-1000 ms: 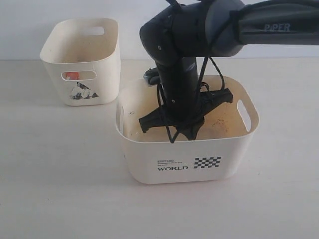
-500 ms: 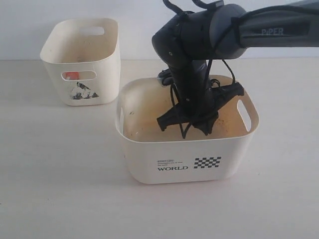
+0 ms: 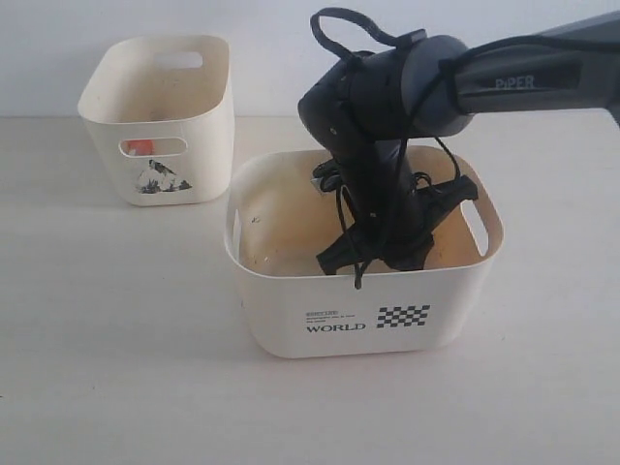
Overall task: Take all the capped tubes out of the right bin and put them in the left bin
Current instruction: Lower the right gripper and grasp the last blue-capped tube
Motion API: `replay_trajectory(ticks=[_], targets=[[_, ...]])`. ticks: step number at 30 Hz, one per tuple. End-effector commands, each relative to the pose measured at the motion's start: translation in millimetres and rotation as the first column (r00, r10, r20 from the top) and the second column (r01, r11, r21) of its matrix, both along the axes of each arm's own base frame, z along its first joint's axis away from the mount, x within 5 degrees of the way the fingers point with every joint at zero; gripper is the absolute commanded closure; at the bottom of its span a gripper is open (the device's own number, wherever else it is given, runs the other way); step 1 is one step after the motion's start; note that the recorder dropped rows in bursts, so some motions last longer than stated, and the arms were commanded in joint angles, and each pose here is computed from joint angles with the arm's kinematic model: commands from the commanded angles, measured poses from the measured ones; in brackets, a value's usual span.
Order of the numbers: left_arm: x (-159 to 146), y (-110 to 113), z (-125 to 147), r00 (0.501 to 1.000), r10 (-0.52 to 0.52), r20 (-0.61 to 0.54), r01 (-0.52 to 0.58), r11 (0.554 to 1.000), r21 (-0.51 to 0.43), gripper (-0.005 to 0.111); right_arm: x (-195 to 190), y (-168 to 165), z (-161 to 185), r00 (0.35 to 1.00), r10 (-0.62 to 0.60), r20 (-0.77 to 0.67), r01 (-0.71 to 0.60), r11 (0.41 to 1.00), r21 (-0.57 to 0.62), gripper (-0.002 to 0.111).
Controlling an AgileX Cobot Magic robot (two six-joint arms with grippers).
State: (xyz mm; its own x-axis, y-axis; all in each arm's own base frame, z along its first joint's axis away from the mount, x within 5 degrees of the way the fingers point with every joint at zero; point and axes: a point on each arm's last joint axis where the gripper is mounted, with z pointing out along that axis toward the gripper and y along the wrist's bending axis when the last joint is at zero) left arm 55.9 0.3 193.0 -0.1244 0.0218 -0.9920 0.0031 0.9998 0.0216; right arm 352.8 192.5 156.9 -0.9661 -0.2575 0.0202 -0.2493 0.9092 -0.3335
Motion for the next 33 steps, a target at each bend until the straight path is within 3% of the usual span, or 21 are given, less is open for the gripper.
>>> replay_trajectory(ticks=[1, 4, 8, 10, 20, 27, 33], targets=[[-0.1, 0.1, 1.1, 1.000, 0.002, 0.002, -0.002, 1.000, -0.007, 0.102, 1.8, -3.5, 1.0, 0.998, 0.066, -0.011, -0.067, 0.997, -0.027, 0.106], [-0.1, 0.1, 1.1, 1.000, 0.002, 0.002, -0.002, 1.000, -0.007, 0.102, 2.1, -3.9, 1.1, 0.994, 0.103, -0.021, -0.104, 0.994, -0.034, 0.094], [-0.1, 0.1, 1.1, 1.000, 0.002, 0.002, -0.002, 1.000, -0.007, 0.102, 2.8, -4.6, 1.5, 0.994, 0.109, -0.016, -0.109, 0.993, -0.043, 0.060], [-0.1, 0.1, 1.1, 1.000, 0.002, 0.002, -0.002, 1.000, -0.007, 0.102, 4.0, -5.8, 1.1, 0.993, 0.117, -0.010, -0.117, 0.991, -0.060, 0.049], [-0.1, 0.1, 1.1, 1.000, 0.002, 0.002, -0.002, 1.000, -0.007, 0.102, 2.4, -2.6, -20.7, 0.999, -0.020, -0.027, 0.019, 0.999, -0.046, 0.049], [-0.1, 0.1, 1.1, 1.000, 0.002, 0.002, -0.002, 1.000, -0.007, 0.102, -28.9, -16.7, -51.9, 0.982, -0.064, -0.179, 0.048, 0.994, -0.093, 0.049], [-0.1, 0.1, 1.1, 1.000, 0.002, 0.002, -0.002, 1.000, -0.007, 0.102, -28.8, -17.5, -52.2, 0.983, -0.078, -0.169, 0.061, 0.993, -0.102, 0.049]])
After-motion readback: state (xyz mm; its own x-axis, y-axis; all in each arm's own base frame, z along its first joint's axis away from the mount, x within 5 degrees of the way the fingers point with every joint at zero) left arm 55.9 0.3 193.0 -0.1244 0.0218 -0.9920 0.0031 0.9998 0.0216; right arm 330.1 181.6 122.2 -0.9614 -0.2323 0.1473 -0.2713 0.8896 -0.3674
